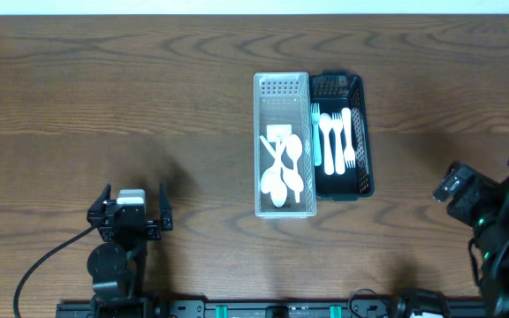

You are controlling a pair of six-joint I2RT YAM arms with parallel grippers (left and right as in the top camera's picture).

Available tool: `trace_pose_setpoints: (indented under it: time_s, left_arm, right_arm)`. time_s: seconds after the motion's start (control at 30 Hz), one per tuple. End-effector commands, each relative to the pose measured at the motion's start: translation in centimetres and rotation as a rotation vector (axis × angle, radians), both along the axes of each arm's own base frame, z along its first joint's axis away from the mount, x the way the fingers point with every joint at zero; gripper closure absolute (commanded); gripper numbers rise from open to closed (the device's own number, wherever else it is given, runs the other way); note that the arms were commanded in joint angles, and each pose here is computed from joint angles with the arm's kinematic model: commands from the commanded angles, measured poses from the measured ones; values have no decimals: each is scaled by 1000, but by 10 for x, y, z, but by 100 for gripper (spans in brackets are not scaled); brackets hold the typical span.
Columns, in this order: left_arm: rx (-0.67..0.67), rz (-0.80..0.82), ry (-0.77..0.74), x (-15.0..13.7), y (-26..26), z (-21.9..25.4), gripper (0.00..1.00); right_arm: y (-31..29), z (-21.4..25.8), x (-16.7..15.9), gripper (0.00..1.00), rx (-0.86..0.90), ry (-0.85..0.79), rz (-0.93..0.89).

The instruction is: Pack container

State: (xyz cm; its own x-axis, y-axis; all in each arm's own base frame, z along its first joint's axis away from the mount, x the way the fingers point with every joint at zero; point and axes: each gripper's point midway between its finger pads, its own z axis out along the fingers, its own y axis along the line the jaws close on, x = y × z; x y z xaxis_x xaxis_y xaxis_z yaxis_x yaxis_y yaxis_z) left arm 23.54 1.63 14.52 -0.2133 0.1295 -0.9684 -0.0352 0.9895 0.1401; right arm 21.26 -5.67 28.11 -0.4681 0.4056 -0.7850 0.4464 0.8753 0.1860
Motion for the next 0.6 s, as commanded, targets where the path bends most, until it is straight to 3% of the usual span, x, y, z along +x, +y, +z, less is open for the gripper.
trace_pose_setpoints:
  time_s: [0.0,0.2,0.57]
  left_arm:
    - [-8,7,25,0,1,-13,2]
    - [-8,7,25,0,1,-13,2]
    - [-8,7,25,0,1,-13,2]
  right_arm:
    - [7,-8,5,1,2,-123,24]
    - [29,6,32,1,29,-490,109]
    - [59,-33,44,1,56,-645,226]
